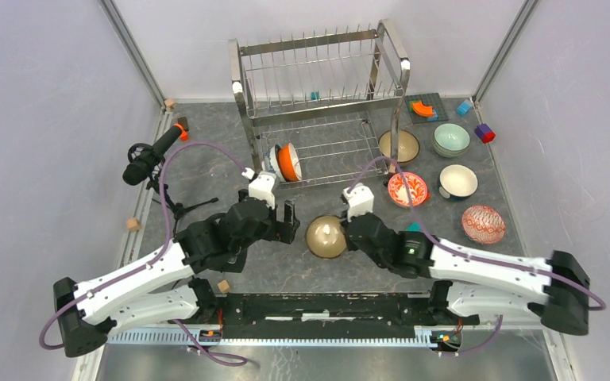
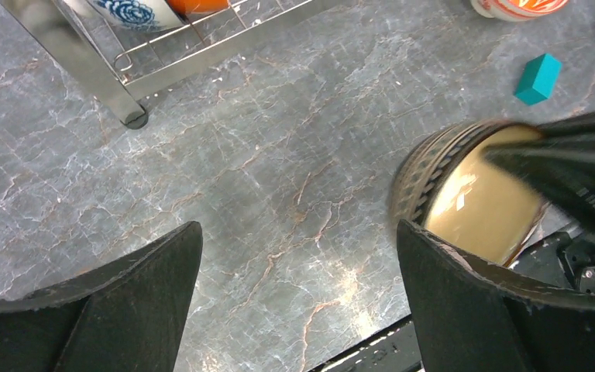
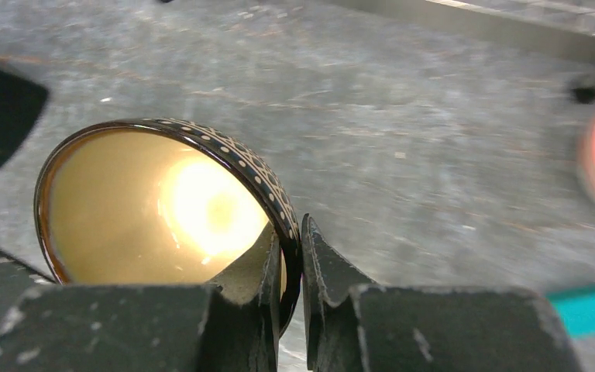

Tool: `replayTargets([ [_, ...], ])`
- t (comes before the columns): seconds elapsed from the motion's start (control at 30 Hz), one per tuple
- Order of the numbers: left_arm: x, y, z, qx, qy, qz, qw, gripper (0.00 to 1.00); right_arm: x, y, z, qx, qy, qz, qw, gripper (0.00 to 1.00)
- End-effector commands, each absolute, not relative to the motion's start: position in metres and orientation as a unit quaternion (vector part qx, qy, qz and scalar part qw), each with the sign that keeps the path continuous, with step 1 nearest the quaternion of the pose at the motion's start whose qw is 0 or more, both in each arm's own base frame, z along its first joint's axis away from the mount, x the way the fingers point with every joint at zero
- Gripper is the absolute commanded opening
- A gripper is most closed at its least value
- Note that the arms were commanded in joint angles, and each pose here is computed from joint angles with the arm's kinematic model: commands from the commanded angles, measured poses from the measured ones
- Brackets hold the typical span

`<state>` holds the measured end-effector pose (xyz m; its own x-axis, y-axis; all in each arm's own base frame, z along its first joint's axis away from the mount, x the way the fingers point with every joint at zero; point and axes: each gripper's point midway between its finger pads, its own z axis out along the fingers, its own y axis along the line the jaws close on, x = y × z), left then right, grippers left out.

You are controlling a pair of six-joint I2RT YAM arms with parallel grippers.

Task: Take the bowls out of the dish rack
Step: Place the bowl with the bowl.

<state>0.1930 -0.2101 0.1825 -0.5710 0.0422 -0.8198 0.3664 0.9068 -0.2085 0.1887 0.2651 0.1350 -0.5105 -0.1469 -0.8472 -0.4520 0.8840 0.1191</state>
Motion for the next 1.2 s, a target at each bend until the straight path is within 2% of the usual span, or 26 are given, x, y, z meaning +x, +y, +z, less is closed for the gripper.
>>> replayTargets([
  [0.0,0.194,-0.212,0.202,0.144,0.839,-0.205,0.483,1.00,0.209,0.189,0.175,-0.141,0.833,0.044,0.533,0.00],
  [0.1,0.193,-0.211,0.212,0.147,0.827,-0.217,0.498,1.00,0.221,0.142,0.183,-0.112,0.834,-0.022,0.540,0.00],
  [0.37,0.192,-0.202,0.219,0.130,0.816,-0.225,0.516,1.00,0.263,0.038,0.216,0.066,0.813,-0.099,0.570,0.00],
  [0.53,0.192,-0.200,0.221,0.123,0.817,-0.224,0.517,1.00,0.286,-0.010,0.226,0.193,0.782,-0.066,0.589,0.00],
  [0.8,0.192,-0.197,0.221,0.114,0.820,-0.221,0.515,1.00,0.361,-0.033,0.233,0.311,0.752,0.017,0.581,0.00],
  [1.0,0.191,-0.195,0.221,0.114,0.821,-0.219,0.515,1.00,0.417,-0.031,0.246,0.304,0.750,0.024,0.586,0.00],
  [1.17,0.192,-0.194,0.221,0.114,0.821,-0.215,0.516,1.00,0.455,-0.034,0.235,0.304,0.769,0.005,0.562,0.00],
])
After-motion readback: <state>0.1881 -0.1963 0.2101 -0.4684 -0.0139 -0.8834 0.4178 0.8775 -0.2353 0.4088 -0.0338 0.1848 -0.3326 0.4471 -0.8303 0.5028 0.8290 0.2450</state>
